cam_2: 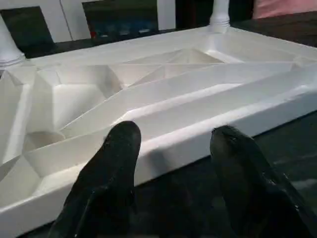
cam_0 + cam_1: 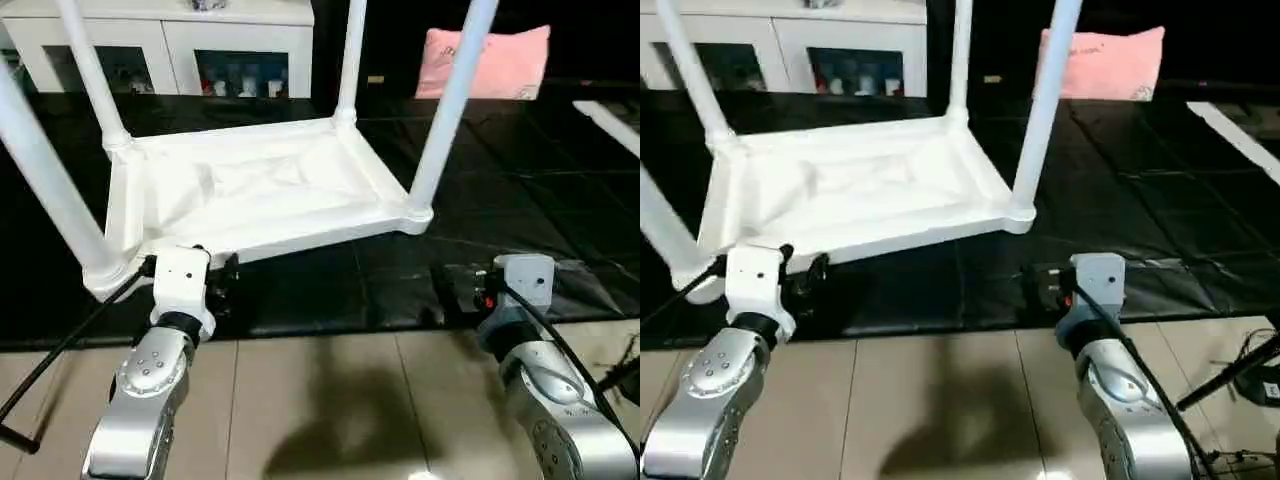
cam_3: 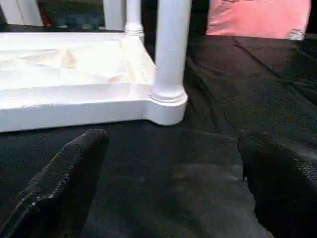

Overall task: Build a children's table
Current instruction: Move to table

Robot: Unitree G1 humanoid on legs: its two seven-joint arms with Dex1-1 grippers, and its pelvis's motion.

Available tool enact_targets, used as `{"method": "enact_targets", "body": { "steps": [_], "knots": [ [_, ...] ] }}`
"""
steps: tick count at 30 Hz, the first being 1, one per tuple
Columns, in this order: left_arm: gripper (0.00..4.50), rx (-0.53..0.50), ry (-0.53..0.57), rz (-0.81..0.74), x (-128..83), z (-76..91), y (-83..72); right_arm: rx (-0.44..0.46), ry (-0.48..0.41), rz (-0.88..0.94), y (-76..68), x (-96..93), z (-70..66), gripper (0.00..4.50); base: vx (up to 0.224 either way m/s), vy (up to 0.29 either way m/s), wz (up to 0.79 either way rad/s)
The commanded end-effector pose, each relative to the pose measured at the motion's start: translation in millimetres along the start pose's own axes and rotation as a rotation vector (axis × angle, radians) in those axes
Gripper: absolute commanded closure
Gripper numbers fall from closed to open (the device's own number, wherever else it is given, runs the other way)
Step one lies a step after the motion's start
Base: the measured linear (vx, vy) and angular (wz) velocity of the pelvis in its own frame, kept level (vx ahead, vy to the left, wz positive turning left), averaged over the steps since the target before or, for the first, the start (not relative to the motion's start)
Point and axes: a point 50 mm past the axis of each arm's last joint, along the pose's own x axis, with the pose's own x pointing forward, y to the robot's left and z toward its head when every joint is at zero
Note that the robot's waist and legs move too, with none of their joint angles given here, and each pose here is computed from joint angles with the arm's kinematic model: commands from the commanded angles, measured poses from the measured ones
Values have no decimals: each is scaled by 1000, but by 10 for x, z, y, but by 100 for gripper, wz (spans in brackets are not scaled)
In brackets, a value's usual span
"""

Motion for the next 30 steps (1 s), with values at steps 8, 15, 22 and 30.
{"method": "enact_targets", "body": {
  "steps": [8,15,22,30],
  "knots": [
    [190,-1,-4,-14,31,18,-30,-154,-21,106,110,-49,54,0,128,4,9],
    [190,-3,-3,-35,34,12,-67,-70,13,73,102,-78,-16,0,137,-50,38],
    [190,-2,2,-64,12,-20,-78,-76,8,89,97,-134,-30,0,66,-48,3],
    [190,-20,20,-72,-9,-86,-77,-54,7,101,64,-239,-54,0,72,35,-22]
  ]
}}
